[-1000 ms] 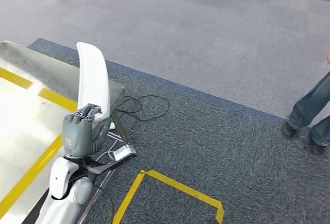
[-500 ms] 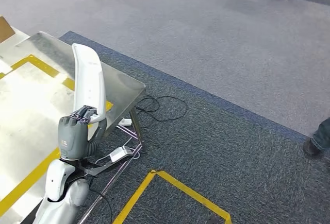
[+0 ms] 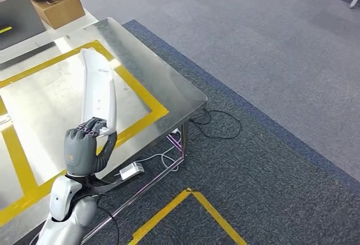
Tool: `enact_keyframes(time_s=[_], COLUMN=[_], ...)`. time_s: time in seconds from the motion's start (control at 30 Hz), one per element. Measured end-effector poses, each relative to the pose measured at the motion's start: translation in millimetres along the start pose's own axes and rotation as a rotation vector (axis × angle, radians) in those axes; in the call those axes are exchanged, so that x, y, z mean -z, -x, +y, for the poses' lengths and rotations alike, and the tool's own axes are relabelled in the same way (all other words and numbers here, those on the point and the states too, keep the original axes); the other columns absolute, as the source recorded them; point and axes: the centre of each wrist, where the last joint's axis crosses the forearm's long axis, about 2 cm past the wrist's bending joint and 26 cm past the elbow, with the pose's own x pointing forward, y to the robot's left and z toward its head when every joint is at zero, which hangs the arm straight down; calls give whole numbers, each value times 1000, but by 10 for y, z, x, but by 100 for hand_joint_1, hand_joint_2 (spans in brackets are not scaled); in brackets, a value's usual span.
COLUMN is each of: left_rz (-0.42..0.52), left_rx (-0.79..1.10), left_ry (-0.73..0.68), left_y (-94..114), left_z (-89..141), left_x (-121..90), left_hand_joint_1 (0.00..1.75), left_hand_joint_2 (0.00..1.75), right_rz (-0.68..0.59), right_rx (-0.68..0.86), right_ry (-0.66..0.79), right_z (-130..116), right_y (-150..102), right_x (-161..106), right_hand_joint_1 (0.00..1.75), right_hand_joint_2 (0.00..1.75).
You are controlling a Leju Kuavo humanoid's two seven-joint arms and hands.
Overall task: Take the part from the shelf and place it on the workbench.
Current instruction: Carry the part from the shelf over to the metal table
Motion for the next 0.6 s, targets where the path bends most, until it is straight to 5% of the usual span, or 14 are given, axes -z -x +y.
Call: enact_keyframes(time_s=[0.6], left_rz=[-5], left_rx=[7], left_ry=[-2], left_y=[19], left_z=[13], left_x=[6], left_hand_joint_1=[175], left_hand_joint_2=[175], right_rz=[-5], right_rx=[11], right_ry=[0], right_z=[30], right_y=[-48], right_x=[-5], right_hand_joint_1=[0], right_hand_joint_2=[0])
